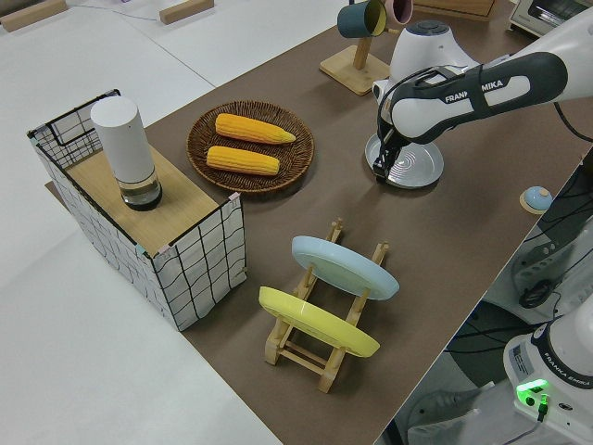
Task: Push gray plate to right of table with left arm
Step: 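Push the gray plate with the left gripper away from the corn basket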
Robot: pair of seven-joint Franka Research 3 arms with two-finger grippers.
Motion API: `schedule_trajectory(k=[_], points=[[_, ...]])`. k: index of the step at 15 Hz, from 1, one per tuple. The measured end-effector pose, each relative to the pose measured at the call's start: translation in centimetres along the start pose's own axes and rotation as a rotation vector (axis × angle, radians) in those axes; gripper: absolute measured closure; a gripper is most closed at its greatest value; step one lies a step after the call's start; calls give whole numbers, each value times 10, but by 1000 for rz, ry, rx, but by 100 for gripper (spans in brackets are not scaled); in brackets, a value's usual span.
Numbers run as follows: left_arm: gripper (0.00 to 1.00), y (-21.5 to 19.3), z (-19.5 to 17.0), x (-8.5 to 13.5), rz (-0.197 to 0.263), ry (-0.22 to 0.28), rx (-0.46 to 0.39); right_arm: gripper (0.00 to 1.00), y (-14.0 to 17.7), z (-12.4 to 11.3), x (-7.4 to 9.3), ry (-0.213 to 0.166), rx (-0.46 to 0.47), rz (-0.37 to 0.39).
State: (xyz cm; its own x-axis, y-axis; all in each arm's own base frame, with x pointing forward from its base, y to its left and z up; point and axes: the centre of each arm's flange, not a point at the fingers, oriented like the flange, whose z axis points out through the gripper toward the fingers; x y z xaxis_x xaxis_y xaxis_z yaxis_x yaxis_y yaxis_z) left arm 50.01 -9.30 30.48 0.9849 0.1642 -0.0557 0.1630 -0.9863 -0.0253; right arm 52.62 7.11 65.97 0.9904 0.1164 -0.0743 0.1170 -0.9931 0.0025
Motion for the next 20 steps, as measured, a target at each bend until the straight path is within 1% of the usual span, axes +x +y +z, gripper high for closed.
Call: schedule_trajectory(k=[2,9,11,13,14,16,20], points=[[95,1,0,0,2,1,1,1,0,0,0,0,0,0],[95,1,0,0,4,1,2,1,0,0,0,0,0,0],[95,3,0,-1,-7,2,3,1,0,0,0,0,0,0],[95,10,0,-4,-31,4,6,1,0,0,0,0,0,0],[95,22,-1,-7,-48,10,7,1,0,0,0,0,0,0],[95,40,-2,-15,-70,18,6,1,0,0,0,0,0,0],[95,97,-5,-40,-127,32,3,1,0,0,0,0,0,0]])
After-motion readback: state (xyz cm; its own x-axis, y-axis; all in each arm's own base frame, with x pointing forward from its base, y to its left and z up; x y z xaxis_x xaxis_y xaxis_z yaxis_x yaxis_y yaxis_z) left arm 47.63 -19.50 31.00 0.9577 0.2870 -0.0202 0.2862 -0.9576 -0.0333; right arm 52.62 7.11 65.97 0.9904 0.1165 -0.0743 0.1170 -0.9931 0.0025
